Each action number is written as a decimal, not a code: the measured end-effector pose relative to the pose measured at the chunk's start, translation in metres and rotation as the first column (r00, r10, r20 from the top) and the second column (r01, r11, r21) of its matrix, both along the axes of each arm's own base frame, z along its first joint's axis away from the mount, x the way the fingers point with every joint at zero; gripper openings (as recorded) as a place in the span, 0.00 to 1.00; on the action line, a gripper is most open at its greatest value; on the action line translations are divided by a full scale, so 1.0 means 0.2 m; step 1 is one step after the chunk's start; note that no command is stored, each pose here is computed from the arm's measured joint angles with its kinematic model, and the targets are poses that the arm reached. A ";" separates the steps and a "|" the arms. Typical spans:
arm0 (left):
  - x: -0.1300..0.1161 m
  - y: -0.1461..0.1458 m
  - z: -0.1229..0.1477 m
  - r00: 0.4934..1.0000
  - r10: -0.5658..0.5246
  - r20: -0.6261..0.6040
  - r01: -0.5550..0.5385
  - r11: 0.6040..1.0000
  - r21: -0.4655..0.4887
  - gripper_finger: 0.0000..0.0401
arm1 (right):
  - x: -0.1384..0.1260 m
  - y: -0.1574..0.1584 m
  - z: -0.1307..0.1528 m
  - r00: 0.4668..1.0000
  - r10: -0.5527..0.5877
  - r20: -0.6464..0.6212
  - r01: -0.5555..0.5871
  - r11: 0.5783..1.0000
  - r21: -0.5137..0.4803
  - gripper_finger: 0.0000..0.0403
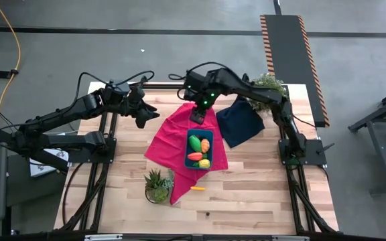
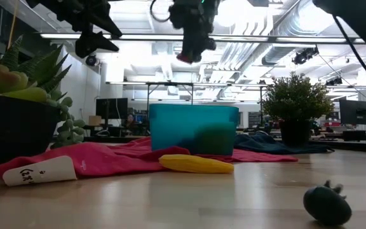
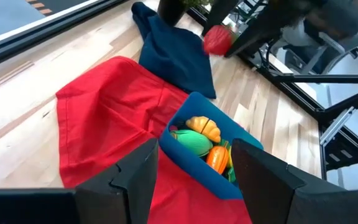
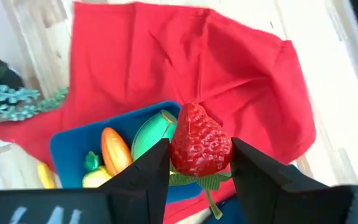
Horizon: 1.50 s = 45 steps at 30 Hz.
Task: Pick and placing Produce into tupperware
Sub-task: Put the strawberry into the blue bin
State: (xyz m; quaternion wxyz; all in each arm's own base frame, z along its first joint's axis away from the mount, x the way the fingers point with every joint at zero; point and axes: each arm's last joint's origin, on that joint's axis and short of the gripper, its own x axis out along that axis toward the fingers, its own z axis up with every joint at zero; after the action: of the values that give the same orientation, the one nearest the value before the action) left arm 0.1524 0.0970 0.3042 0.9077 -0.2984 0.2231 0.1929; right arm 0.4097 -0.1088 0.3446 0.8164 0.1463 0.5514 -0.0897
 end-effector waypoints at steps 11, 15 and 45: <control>0.00 0.00 0.00 1.000 0.006 0.000 -0.006 1.000 0.004 0.48 | -0.22 0.06 0.30 0.991 -0.004 0.131 0.011 0.999 -0.052 0.34; 0.00 0.00 0.00 1.000 0.007 0.000 -0.007 1.000 0.004 0.48 | -0.30 0.08 0.38 0.989 0.008 0.148 0.004 0.997 -0.083 0.34; 0.00 0.00 0.00 0.989 0.143 0.035 -0.132 0.968 -0.214 0.48 | -0.33 0.47 0.40 0.955 0.284 0.087 -0.273 0.954 -0.126 0.34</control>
State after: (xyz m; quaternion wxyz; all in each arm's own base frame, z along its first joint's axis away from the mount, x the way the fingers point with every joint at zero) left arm 0.1522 0.0970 0.3037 0.8608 -0.4125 0.1981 0.2230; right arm 0.3440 -0.0139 0.4246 0.8553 0.0252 0.5174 0.0031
